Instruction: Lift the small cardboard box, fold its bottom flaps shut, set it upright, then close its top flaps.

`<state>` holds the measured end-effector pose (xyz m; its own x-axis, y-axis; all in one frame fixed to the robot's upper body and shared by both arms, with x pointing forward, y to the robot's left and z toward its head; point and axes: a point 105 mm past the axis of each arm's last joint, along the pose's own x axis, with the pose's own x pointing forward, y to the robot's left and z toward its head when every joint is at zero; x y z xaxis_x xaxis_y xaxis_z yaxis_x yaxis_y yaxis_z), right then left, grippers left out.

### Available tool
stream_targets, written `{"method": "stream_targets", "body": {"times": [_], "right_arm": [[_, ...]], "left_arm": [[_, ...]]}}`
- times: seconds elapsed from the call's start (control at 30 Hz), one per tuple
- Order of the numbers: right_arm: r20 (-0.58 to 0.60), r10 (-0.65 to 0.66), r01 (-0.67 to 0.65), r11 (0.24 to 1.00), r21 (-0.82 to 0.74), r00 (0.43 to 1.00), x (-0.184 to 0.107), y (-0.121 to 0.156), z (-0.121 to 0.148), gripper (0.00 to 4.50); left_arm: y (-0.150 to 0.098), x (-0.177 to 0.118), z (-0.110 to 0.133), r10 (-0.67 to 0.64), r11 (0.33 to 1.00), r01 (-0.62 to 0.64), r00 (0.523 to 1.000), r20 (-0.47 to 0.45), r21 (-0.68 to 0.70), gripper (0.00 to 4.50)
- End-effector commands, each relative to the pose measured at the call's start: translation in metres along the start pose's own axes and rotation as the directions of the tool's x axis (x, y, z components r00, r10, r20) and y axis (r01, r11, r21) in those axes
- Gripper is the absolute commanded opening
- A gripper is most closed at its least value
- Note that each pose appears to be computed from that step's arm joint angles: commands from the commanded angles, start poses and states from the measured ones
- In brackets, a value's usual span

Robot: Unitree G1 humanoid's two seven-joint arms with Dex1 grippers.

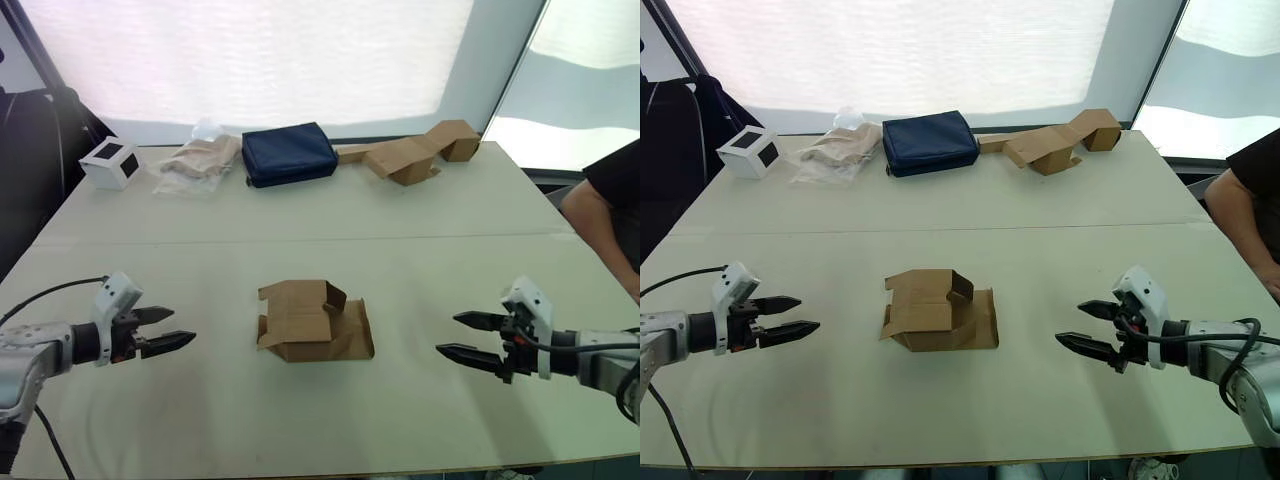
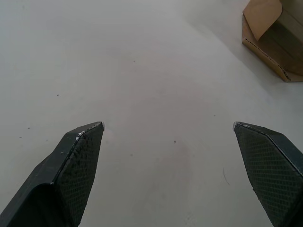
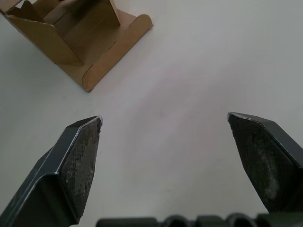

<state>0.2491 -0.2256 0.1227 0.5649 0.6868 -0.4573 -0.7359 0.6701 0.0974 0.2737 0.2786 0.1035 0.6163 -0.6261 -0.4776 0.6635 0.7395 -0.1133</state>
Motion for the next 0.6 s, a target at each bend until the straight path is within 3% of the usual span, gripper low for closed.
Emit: {"method": "stream_targets", "body": {"times": [0.03, 0.23, 0.43, 0.6], "right_arm": [[0.026, 0.002, -0.001, 1.0, -0.023, 1.0, 0.001, 0.003, 0.005, 4.46], [0.035, -0.012, 0.013, 1.0, -0.018, 0.999, 0.004, 0.004, 0.004, 4.46], [0.053, -0.006, 0.007, 1.0, -0.021, 0.999, 0.005, 0.007, 0.007, 4.46], [0.04, -0.035, 0.037, 0.999, -0.039, 0.999, 0.005, 0.003, 0.005, 4.46]], "left_arm": [[0.003, -0.007, 0.012, 0.018, 0.999, -0.019, 0.999, 0.029, 0.044, 4.5], [0.016, -0.006, 0.016, 0.086, 0.993, -0.09, 0.995, 0.052, 0.071, 4.5], [0.011, -0.003, 0.016, 0.041, 0.998, -0.043, 0.997, 0.06, 0.034, 4.5], [0.02, 0.0, 0.009, 0.107, 0.993, -0.108, 0.994, 0.016, 0.054, 4.5]]}}
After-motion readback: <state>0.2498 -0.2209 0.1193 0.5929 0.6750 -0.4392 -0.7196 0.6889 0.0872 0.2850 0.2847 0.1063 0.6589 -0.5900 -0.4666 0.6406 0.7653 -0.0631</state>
